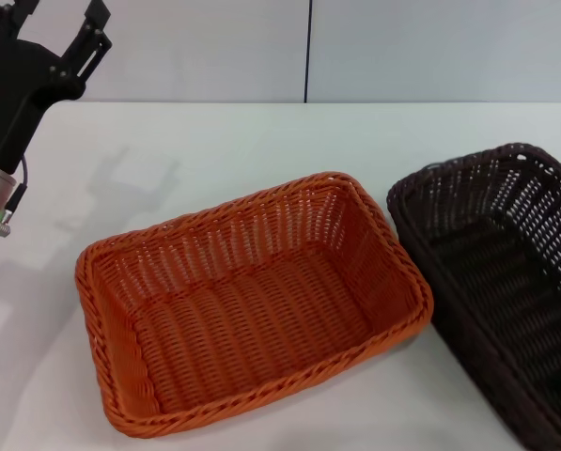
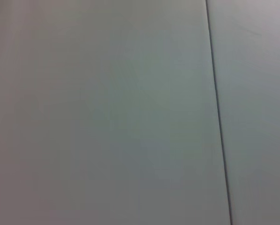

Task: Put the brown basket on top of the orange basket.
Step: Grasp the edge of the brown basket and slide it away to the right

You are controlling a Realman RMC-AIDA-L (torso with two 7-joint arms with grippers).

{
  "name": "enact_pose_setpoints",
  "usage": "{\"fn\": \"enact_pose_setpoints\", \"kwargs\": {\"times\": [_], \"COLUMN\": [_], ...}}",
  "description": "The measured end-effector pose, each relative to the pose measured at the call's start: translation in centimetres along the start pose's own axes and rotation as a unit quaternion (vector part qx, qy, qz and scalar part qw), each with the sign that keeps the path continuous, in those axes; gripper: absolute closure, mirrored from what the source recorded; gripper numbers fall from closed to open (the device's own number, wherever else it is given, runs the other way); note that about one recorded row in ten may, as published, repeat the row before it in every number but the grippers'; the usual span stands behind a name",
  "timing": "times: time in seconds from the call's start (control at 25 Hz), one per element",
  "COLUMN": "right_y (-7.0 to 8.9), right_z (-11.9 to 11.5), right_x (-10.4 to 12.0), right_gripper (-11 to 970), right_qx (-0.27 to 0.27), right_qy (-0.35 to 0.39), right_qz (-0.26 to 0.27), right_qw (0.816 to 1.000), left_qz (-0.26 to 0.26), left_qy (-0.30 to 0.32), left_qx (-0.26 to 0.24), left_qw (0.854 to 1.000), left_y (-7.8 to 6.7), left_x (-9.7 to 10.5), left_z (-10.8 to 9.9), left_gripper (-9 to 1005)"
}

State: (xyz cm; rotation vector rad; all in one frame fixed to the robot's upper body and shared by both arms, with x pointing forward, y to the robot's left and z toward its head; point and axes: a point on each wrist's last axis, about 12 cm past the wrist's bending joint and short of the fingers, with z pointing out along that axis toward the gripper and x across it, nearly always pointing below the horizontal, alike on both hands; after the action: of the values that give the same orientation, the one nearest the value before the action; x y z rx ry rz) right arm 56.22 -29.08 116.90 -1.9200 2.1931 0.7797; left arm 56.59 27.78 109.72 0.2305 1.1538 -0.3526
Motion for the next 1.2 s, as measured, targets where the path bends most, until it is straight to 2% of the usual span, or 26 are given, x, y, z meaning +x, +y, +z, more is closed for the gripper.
{"fn": "enact_pose_setpoints", "kwargs": {"times": [0.52,1.2], "right_y": [2.1,2.9], "right_z": [1.9,4.4], "right_x": [-2.3,-4.2], "right_gripper": [508,527], "right_qx": [-0.09,-0.141], "right_qy": [0.022,0.049], "right_qz": [-0.055,-0.099], "right_qw": [0.994,0.984], "left_qz": [0.002,-0.002], "left_qy": [0.002,0.001], "left_qx": [-0.015,-0.031], "left_qw": [1.0,1.0], "left_y": [0.4,0.7], "left_x": [0.0,0.1], "left_z": [-0.1,-0.5], "left_gripper": [153,153]}}
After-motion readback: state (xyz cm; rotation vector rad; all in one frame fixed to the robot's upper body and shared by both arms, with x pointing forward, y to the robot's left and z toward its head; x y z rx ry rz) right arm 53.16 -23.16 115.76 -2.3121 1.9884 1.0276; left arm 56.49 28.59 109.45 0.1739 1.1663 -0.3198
